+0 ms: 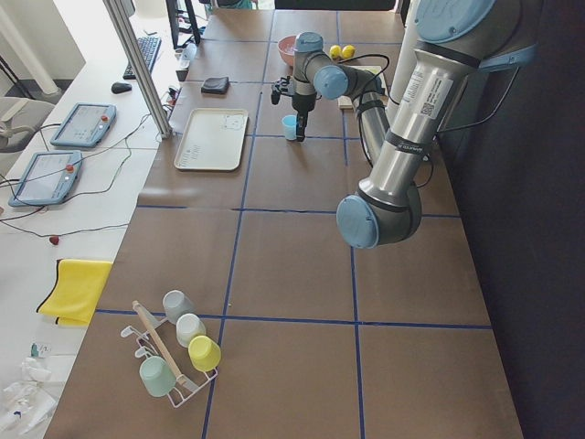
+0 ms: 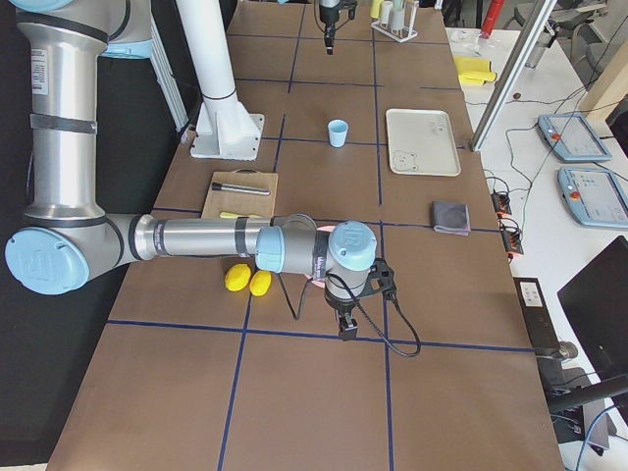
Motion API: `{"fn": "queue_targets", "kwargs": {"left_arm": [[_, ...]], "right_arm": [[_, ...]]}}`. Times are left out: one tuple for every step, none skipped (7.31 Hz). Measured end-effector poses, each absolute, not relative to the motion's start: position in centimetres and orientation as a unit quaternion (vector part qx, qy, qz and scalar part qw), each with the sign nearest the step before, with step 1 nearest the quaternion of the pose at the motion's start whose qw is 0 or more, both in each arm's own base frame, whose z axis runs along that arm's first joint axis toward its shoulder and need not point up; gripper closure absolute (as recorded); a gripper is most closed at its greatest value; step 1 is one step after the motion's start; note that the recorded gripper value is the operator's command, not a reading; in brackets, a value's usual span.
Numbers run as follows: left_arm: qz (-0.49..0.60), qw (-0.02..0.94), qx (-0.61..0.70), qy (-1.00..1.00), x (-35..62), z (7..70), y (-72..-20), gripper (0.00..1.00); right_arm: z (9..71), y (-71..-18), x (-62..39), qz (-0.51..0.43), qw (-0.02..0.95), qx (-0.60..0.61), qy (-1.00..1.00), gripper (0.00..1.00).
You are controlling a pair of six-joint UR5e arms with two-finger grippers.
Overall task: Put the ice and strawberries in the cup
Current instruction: 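Carry the strawberry with the left gripper over the blue cup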
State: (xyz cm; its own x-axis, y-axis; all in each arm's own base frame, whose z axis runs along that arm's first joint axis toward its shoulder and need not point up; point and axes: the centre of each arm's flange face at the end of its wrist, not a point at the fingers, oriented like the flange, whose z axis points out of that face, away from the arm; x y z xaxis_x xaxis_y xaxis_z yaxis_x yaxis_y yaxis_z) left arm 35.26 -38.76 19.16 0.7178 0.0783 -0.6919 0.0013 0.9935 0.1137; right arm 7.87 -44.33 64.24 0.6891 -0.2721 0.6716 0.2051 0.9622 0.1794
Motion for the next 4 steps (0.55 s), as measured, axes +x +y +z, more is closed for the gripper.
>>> {"fn": "queue_targets", "kwargs": {"left_arm": [[0.012,0.926,0.05,0.374,38.5,17.3,-39.3,1.0],[0.002,0.927,0.047,0.373,41.7,15.4,-40.0,0.99],[-0.005,0.928,0.046,0.37,44.9,13.5,-40.3,0.99],[-0.008,0.928,0.047,0.369,47.9,12.1,-40.3,0.98]], "right_arm": [[64.7,-43.7,8.5,-0.121,0.919,0.044,-0.373,0.0],[64.8,-43.4,8.8,-0.117,0.919,0.043,-0.374,0.0],[64.9,-43.2,8.9,-0.115,0.919,0.043,-0.375,0.0],[64.9,-43.2,8.9,-0.115,0.919,0.044,-0.375,0.0]]}}
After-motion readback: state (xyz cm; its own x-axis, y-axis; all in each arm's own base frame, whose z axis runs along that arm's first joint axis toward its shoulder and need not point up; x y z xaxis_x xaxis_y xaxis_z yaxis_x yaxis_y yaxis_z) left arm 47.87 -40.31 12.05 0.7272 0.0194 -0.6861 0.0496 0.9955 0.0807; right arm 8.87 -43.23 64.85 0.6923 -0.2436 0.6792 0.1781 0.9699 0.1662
